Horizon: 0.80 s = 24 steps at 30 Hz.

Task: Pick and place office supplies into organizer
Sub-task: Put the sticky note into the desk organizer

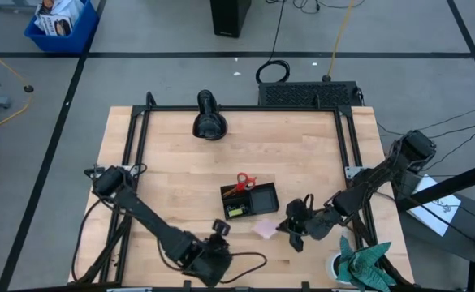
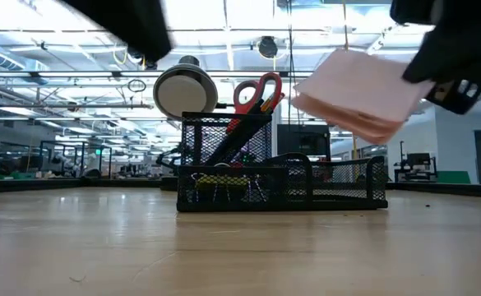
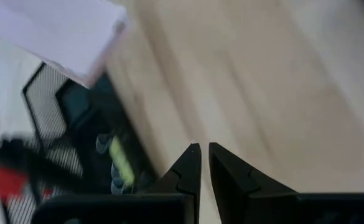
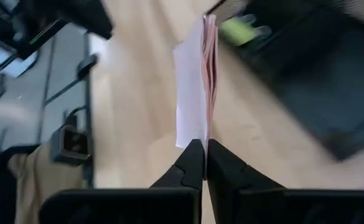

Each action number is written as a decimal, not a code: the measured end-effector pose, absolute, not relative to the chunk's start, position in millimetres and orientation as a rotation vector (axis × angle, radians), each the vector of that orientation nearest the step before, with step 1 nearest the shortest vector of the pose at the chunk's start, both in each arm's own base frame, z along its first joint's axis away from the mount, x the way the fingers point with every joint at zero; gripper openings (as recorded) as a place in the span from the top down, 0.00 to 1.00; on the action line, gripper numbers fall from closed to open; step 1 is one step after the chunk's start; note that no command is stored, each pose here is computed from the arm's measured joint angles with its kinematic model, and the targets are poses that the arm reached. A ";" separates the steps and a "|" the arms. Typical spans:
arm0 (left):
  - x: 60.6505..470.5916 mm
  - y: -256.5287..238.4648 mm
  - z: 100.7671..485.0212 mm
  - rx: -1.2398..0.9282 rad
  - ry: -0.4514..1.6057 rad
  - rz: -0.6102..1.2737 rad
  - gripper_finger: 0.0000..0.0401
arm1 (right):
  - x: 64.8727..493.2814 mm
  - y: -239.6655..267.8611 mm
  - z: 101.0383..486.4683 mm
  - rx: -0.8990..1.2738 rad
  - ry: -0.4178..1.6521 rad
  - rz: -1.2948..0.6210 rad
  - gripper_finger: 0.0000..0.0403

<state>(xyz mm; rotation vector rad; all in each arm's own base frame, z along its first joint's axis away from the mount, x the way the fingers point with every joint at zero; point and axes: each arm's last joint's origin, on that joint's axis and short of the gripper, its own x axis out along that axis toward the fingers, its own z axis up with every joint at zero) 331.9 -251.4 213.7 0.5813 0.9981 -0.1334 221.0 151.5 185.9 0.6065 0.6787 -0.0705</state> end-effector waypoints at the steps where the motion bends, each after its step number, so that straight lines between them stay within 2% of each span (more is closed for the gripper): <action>1: 327.9 -252.0 212.8 0.589 1.016 -0.111 0.91 | 220.2 146.6 188.6 0.614 0.681 -0.091 1.00; 6: 312.0 -260.3 212.8 0.646 0.994 0.014 0.91 | 214.2 120.7 202.6 0.610 0.661 -0.213 1.00; 10: 305.3 -267.5 213.1 0.660 0.977 0.015 0.91 | 215.5 101.5 209.7 0.664 0.640 -0.284 1.00; 24: 274.0 -275.0 211.6 0.729 1.020 0.120 0.91 | 230.1 61.4 208.9 0.895 0.681 -0.362 1.00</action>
